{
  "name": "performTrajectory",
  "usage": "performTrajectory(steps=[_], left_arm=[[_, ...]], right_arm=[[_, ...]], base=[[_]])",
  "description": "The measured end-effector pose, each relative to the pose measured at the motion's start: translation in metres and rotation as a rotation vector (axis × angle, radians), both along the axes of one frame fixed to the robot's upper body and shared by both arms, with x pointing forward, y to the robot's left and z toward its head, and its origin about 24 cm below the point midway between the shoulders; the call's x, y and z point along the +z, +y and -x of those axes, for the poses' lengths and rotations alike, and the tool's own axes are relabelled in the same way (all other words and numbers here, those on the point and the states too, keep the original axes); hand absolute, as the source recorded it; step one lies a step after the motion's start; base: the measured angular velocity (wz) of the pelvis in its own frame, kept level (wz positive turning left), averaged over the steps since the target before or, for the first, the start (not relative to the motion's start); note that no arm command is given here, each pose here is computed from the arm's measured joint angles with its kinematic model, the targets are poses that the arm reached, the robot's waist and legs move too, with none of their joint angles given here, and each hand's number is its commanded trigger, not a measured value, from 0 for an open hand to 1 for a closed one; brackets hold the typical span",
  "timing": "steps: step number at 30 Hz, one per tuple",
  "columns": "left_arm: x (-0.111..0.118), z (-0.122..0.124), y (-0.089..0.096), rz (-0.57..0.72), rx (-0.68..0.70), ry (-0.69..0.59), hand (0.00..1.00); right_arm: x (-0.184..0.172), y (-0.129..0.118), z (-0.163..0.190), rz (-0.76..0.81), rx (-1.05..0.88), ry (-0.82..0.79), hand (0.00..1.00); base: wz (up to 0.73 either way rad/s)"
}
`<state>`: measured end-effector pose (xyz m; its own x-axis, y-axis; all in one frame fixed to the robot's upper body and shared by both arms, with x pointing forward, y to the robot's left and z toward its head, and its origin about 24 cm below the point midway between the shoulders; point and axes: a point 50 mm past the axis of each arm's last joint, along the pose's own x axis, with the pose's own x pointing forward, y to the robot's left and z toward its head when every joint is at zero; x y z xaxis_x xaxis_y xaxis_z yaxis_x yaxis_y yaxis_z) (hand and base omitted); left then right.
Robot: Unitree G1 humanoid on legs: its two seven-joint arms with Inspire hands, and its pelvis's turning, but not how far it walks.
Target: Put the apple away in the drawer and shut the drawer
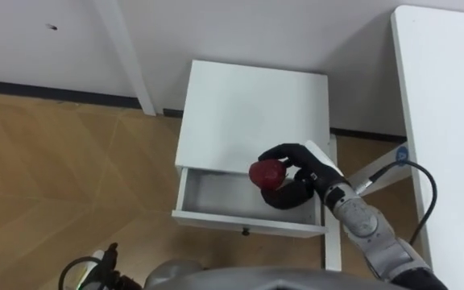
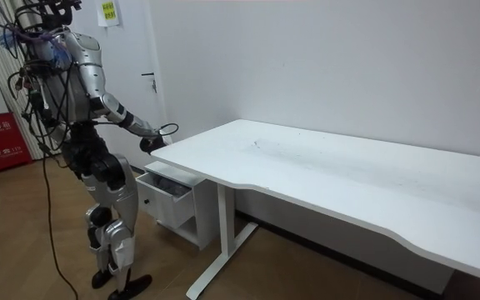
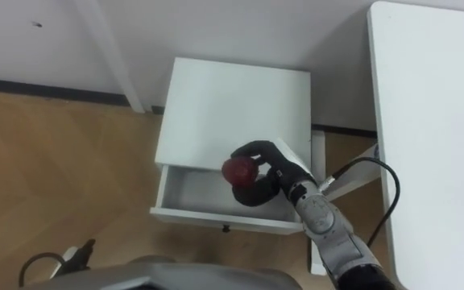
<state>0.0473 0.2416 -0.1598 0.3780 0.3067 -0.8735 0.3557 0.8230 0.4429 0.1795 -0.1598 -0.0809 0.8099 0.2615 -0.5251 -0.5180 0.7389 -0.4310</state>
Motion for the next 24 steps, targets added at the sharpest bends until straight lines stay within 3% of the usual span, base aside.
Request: performTrajectory(steps=[2,3,4,5,6,24], left_arm=[[-0.0002,0.0003,-0.0002,0.006,-0.001,0.005,0.0],[-0.0003,0.0006,-0.0003,0.007,-0.001,0.008,0.0],[-0.0003,0.0006,-0.0002,0.006,0.0,0.009,0.0],[-0.0003,0.0006,-0.0001,0.006,0.0,0.01,0.0],[-0.0003,0.0006,-0.0001,0.006,0.0,0.01,0.0],[-0.0006,0.002,0.0005,0.0,0.004,0.024,0.0]], right_arm=[[-0.0001,0.0001,0.0001,0.009,0.007,-0.001,1.0],[-0.0001,0.0001,0.0001,0.009,0.007,-0.001,0.89],[-0.0001,0.0001,0.0001,0.009,0.007,-0.001,0.7],[-0.0001,0.0001,0.0001,0.009,0.007,-0.001,0.05],[-0.0001,0.0001,0.0001,0.009,0.007,-0.001,0.0],[-0.0006,0.0008,0.001,0.013,0.011,0.0,0.0]], base=[[0.0],[0.0],[0.0],[0.0],[0.0],[0.0]])
